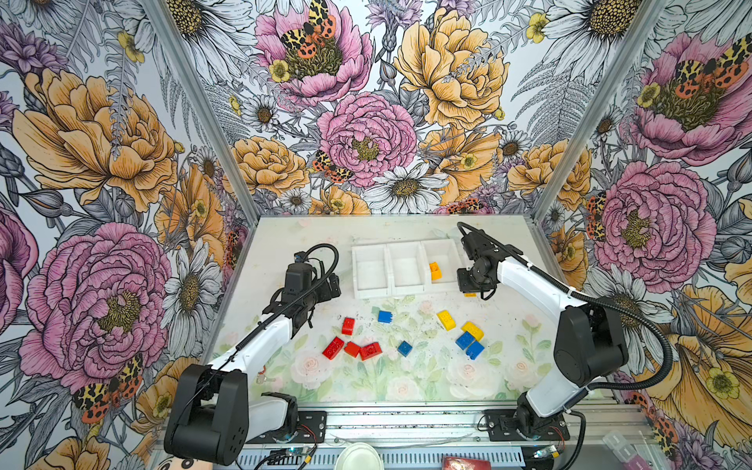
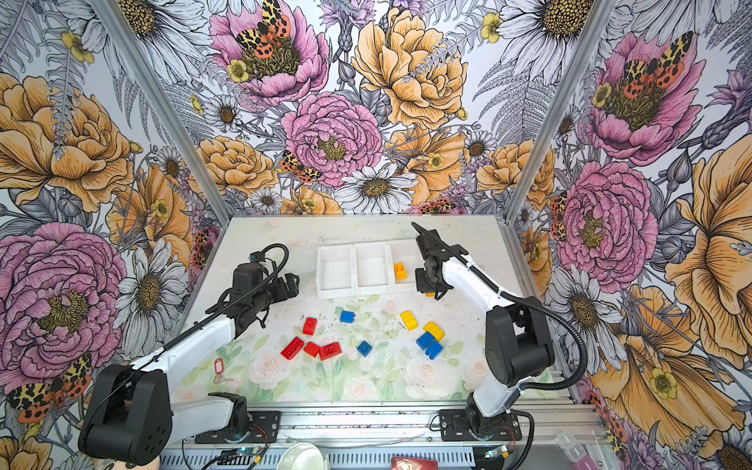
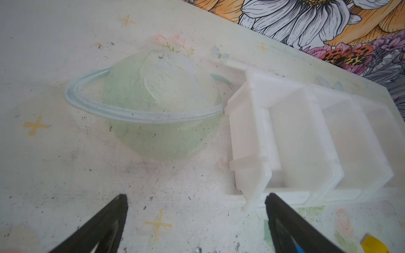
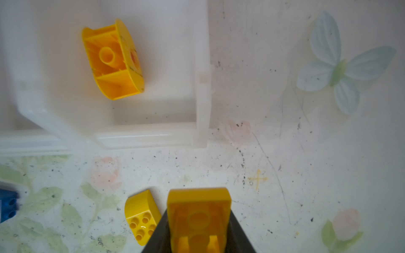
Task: Sort the legos into containers by color
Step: Pick up the lego from the middle-right of the table, then place the lego in the container, then pick up the lego from the center of the table, then place the lego in the container, then pick up the lego from the center of the table, then place the lego in the container.
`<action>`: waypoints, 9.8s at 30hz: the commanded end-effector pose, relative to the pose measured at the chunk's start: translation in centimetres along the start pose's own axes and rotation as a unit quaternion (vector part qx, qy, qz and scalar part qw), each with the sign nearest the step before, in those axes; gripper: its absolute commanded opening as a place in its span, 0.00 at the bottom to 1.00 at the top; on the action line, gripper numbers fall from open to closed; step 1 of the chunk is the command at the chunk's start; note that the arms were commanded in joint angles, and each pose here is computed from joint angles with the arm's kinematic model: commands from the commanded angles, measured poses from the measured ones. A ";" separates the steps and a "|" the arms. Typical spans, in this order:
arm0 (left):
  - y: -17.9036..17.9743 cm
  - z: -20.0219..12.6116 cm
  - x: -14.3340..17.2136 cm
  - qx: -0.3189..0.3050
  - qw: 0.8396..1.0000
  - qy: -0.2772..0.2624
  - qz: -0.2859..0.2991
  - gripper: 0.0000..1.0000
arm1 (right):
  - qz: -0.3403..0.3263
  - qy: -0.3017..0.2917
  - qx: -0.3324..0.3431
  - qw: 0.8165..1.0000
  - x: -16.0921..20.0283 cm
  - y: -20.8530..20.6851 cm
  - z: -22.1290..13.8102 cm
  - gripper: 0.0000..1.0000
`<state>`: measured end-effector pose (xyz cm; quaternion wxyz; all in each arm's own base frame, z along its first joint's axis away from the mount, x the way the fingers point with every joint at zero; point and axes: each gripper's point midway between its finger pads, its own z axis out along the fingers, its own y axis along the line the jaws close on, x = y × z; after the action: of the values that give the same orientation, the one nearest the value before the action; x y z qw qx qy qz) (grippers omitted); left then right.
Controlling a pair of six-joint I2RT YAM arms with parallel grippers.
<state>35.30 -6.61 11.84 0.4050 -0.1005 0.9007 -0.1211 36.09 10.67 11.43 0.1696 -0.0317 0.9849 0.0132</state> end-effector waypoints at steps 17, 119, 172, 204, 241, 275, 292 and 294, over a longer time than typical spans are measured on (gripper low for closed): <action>-1.0 0.0 0.2 0.008 1.000 -0.001 -0.002 0.99 | -0.063 -0.029 0.029 0.997 -10.5 4.0 4.6 0.22; -4.5 -0.4 11.9 -0.113 0.944 0.264 0.161 0.26 | -0.002 0.001 -0.076 0.997 1.0 3.4 -2.5 0.86; -13.2 10.4 0.2 -0.042 0.978 0.157 0.133 0.47 | 0.020 -0.009 -0.087 0.996 1.5 2.9 -3.5 0.87; -15.0 3.8 -2.8 0.024 0.992 0.091 0.084 0.68 | -0.027 0.031 -0.092 0.995 5.2 3.1 -1.4 0.83; -11.0 -0.6 -0.4 0.077 0.995 0.066 -0.010 0.81 | -0.136 0.098 -0.035 0.985 9.1 5.7 6.7 0.52; -9.7 -0.8 0.2 0.070 0.995 0.069 -0.017 0.84 | -0.064 -0.034 -0.055 0.996 0.3 4.9 -0.5 0.20; -9.3 -0.9 1.0 0.068 0.994 0.076 -0.024 0.92 | -0.074 -0.090 -0.020 0.993 -10.9 3.8 1.6 0.20; -9.2 -0.9 1.0 0.068 0.994 0.076 -0.025 0.92 | -0.079 -0.084 -0.016 0.993 -11.2 3.9 2.6 0.20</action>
<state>34.87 -15.63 13.84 0.3304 -0.0788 0.9223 -0.1843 46.00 15.44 12.70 0.2436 -0.1017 0.9639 0.0334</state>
